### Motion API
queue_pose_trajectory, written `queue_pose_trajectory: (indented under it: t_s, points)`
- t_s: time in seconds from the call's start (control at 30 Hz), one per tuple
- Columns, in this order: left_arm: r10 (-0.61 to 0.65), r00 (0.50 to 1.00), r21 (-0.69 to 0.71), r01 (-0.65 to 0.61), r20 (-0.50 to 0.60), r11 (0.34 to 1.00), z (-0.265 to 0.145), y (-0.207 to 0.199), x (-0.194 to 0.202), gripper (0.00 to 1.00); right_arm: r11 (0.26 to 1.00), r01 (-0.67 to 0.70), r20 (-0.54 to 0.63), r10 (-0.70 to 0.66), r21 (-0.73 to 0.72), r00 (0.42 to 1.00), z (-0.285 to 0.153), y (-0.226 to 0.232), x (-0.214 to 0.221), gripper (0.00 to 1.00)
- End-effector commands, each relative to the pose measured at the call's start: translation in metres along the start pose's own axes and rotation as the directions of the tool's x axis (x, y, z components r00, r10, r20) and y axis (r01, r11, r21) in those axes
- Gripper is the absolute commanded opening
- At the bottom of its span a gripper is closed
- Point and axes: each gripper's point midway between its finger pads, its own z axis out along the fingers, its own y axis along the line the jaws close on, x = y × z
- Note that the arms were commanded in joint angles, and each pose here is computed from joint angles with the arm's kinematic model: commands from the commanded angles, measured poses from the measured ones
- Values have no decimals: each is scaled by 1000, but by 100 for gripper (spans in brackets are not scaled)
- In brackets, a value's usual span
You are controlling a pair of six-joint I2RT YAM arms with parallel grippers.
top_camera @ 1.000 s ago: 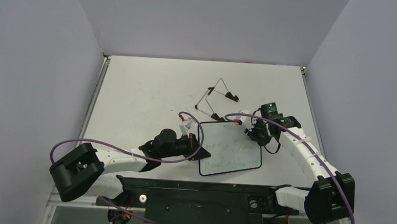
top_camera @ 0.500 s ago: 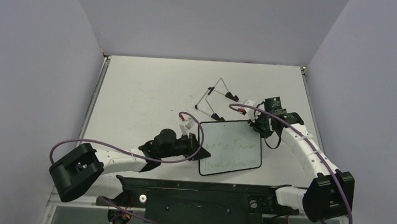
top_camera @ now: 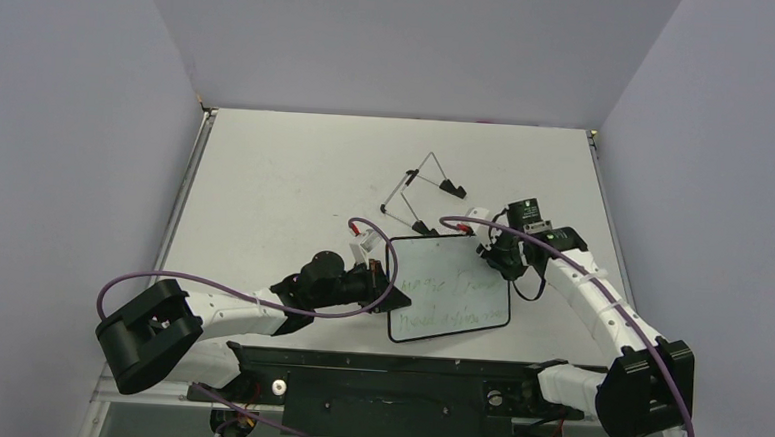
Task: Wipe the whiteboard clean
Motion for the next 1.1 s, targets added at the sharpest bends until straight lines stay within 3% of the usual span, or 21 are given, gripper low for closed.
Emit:
queue_pose_trajectory:
  t_s: [0.0, 0.17, 0.43, 0.57, 0.7, 0.8, 0.9, 1.07]
  points:
    - [98, 994, 102, -103, 57, 989, -2, -27, -16, 0, 973, -117, 45, 111, 198, 993, -12, -50, -11, 0]
    - [98, 994, 103, -103, 52, 989, -2, -26, -15, 0, 978, -122, 33, 118, 171, 992, -7, -45, -4, 0]
    - [95, 994, 103, -100, 53, 990, -1, -25, -15, 0, 990, 77, 149, -59, -116, 987, -6, 25, -34, 0]
    - [95, 994, 104, -100, 54, 990, -2, -26, -15, 0, 1000, 24, 107, -22, -18, 994, -8, 4, -29, 0]
    - [95, 994, 103, -100, 53, 990, -2, -26, -15, 0, 981, -129, 38, 125, 147, 991, -7, -39, -9, 0]
    - [95, 994, 104, -100, 55, 990, -2, -27, -15, 0, 968, -172, 11, 173, 183, 985, -7, -51, 1, 0]
    - [95, 994, 102, -100, 53, 990, -2, -26, -15, 0, 981, -150, 21, 149, 124, 989, -4, -41, -2, 0]
    - [94, 994, 101, -99, 51, 990, -1, -26, -15, 0, 997, 9, 130, 1, -79, 992, -4, 6, -33, 0]
